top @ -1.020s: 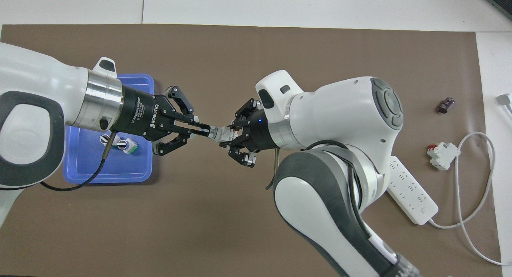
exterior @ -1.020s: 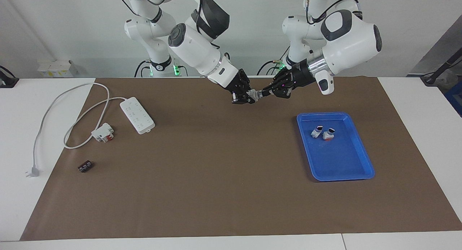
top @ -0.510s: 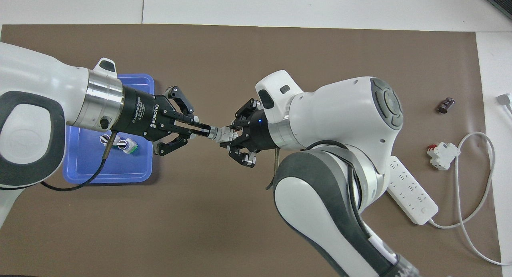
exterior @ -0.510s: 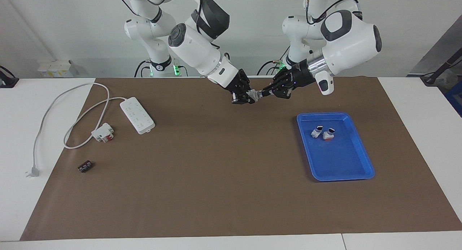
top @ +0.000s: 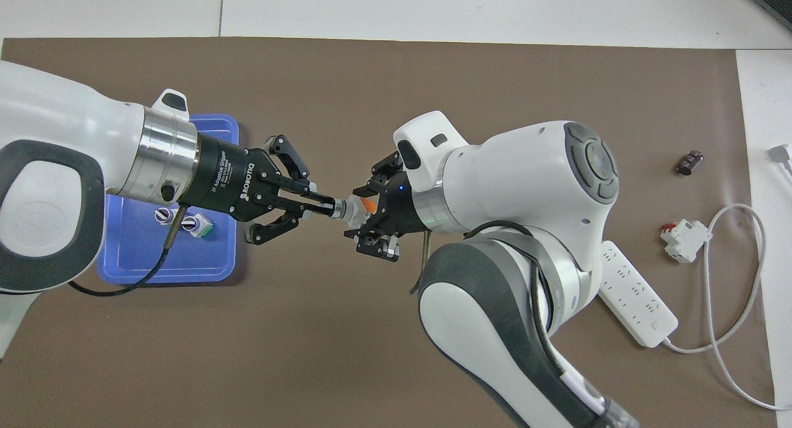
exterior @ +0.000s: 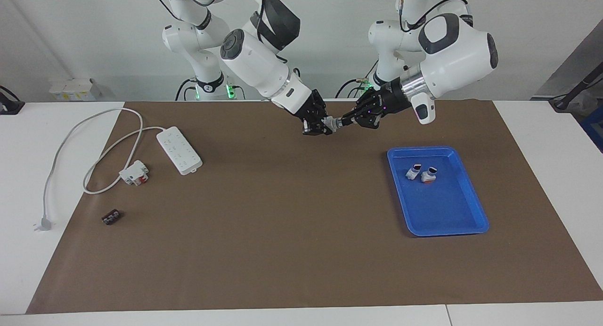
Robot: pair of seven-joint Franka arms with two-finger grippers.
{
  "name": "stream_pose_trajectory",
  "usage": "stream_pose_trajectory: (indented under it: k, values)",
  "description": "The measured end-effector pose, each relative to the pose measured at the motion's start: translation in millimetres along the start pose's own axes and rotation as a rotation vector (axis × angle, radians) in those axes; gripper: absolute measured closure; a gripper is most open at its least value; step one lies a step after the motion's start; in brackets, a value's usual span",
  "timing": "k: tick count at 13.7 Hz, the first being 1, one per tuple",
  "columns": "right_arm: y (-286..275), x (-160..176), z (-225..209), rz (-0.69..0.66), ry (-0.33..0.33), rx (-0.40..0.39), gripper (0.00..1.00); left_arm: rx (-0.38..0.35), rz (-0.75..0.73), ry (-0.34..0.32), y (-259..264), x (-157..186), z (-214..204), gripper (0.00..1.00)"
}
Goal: Turn and place switch with both arms
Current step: 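Open the right gripper and draw it back while the left gripper holds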
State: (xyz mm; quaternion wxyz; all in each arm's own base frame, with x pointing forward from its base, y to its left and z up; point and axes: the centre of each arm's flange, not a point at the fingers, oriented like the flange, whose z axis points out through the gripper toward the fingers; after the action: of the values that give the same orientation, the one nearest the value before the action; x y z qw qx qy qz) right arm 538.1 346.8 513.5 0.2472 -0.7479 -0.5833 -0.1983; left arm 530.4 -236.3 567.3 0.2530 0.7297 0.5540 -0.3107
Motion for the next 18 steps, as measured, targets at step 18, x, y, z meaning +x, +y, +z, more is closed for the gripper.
stream_pose_trajectory:
  k: [18]
  values:
    - [84,-147,-191,0.366,-0.245,-0.298,0.00,0.024,0.339,0.200,2,34,-31,0.89]
